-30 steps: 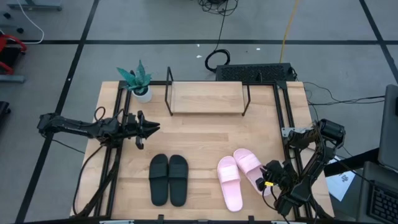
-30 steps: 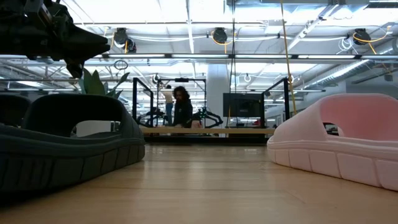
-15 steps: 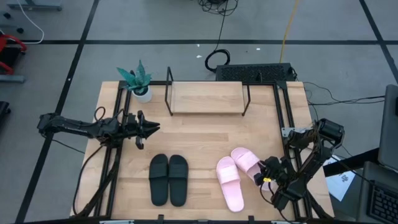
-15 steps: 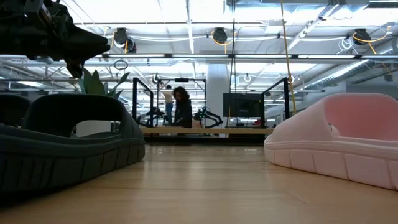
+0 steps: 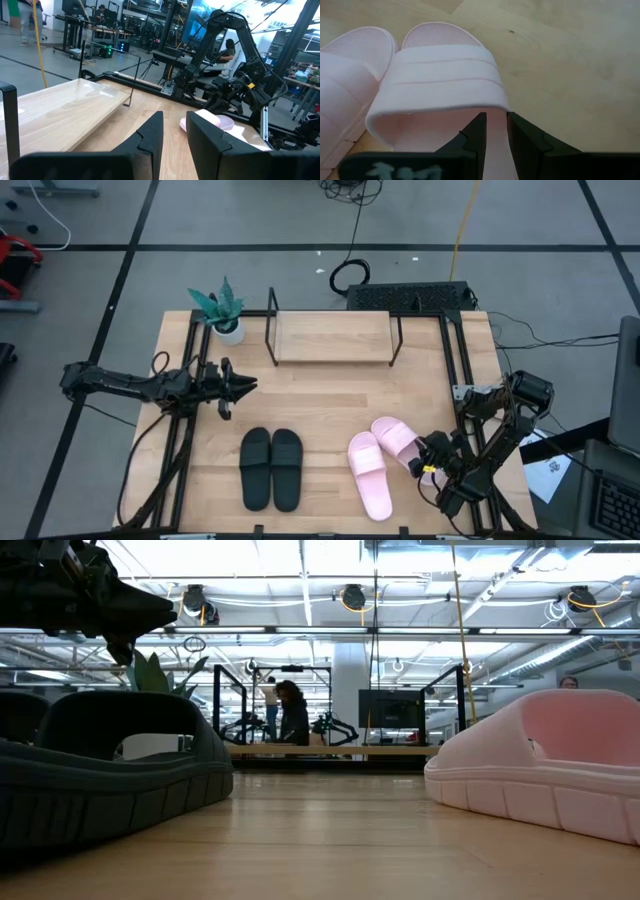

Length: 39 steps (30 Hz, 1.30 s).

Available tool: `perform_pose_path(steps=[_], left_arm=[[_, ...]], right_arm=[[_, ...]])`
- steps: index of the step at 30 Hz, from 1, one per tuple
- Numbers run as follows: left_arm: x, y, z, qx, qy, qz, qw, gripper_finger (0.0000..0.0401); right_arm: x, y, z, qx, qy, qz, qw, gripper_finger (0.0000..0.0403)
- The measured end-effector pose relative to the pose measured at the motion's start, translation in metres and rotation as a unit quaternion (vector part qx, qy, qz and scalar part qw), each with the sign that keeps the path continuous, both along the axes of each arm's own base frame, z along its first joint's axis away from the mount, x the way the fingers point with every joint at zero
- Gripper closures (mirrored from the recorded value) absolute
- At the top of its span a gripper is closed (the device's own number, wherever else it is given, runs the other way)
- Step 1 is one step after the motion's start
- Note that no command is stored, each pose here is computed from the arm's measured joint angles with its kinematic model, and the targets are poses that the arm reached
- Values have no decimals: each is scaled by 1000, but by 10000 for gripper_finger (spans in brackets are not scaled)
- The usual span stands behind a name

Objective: Pick and place slides into the shelf
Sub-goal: Put the right pink slipper on the shelf

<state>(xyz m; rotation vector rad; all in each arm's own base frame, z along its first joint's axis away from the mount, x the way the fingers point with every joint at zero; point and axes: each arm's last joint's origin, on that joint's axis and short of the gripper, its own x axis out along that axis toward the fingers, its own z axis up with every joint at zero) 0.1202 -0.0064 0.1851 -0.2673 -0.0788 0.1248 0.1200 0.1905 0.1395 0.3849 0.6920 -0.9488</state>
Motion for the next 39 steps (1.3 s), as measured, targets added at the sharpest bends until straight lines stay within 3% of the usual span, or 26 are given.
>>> perform_pose_path(steps=[16,25,39], left_arm=[[0,0,0,0,0,0,1000,313],[0,0,0,8,1,1,1000,313],[0,0,0,13,2,1,1000,313]], right_arm=[[0,0,0,6,12,-9,1000,332],[3,-2,0,-1,-16,-8,1000,329],[2,-12,-9,-19,-8,-4,1000,263]])
